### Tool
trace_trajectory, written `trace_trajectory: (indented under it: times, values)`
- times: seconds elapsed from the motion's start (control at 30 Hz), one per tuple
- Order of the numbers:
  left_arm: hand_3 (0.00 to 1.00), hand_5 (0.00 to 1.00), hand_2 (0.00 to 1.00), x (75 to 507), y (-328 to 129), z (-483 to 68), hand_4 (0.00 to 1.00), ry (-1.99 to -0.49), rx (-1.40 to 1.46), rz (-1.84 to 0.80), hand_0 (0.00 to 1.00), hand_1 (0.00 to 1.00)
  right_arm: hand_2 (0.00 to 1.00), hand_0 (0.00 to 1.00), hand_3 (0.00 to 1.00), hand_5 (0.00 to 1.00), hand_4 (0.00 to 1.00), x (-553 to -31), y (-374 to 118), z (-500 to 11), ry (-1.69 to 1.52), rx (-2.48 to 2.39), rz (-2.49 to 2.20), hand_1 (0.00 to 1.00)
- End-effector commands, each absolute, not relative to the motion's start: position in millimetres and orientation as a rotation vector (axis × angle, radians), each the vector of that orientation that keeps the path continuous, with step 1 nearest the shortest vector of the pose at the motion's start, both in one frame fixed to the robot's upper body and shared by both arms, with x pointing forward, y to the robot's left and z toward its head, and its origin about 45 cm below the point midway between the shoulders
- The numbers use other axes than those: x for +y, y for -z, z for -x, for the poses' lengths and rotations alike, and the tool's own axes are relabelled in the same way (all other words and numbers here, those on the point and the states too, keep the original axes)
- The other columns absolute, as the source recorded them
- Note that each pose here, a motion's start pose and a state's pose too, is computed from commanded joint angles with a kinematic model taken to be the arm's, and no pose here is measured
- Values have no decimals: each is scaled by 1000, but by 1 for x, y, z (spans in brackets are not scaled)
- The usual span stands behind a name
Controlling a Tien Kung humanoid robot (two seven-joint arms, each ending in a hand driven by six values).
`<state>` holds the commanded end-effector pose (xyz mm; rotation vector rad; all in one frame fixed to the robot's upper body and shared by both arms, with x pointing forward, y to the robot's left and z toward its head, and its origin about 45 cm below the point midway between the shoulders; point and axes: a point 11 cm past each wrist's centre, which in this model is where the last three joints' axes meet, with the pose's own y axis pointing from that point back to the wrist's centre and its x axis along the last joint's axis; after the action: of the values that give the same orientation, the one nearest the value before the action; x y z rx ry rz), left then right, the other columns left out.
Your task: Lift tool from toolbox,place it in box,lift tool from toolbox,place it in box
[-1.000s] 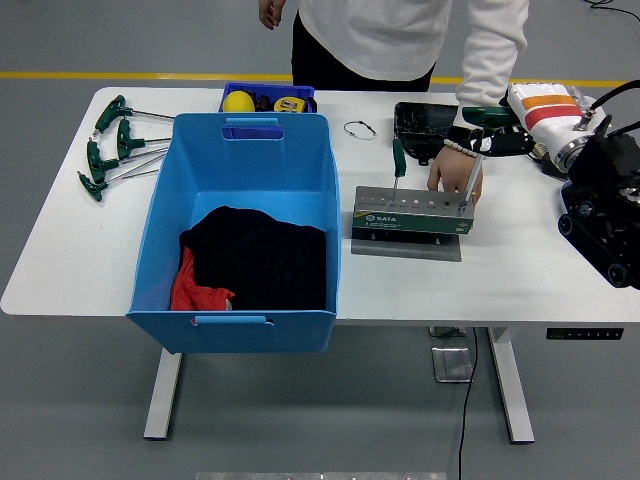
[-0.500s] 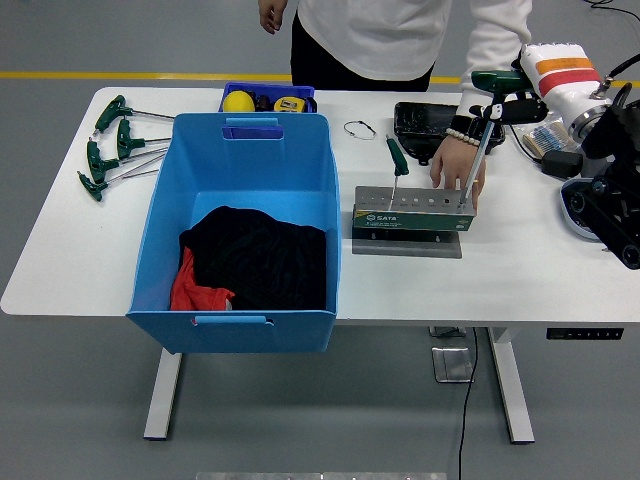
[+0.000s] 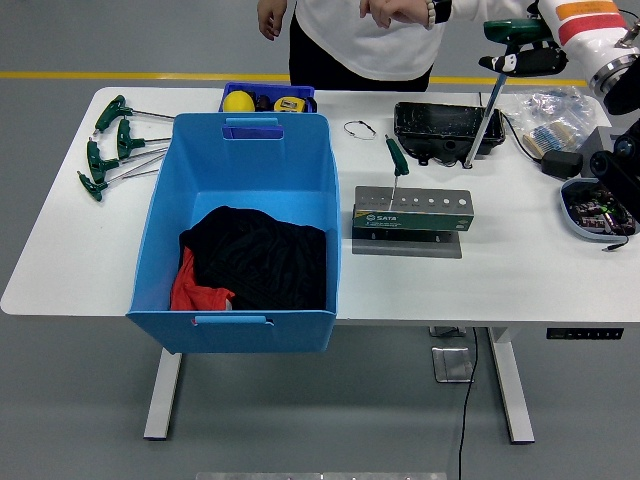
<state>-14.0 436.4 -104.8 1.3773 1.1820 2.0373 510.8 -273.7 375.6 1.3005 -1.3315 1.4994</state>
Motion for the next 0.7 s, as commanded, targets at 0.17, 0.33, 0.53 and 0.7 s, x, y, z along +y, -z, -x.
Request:
trace_trajectory:
  times: [0.17, 0.33, 0.53, 0.7]
  values:
    - [710, 667, 532, 436, 105, 15, 746, -2039, 1185, -1377, 545, 527, 2, 2, 2, 652, 967, -249, -407, -510, -1569, -1322, -1311, 2]
    - [710, 667, 532, 437, 105, 17, 746, -2044, 1188, -1378, 545, 527, 2, 2, 2, 652, 967, -213, -435, -505, -1638, -1301, -1370, 2]
    - [710, 666, 529, 438, 104, 16, 746, -2053, 1192, -1378, 546, 527, 2, 2, 2, 650, 956, -161, -454, -495, -1718, -1203, -1454, 2]
    - [710, 666, 528, 439, 104, 15, 746, -2058, 1191, -1379, 547, 526, 2, 2, 2, 643, 938, -111, -461, -477, -1826, -1097, -1513, 2]
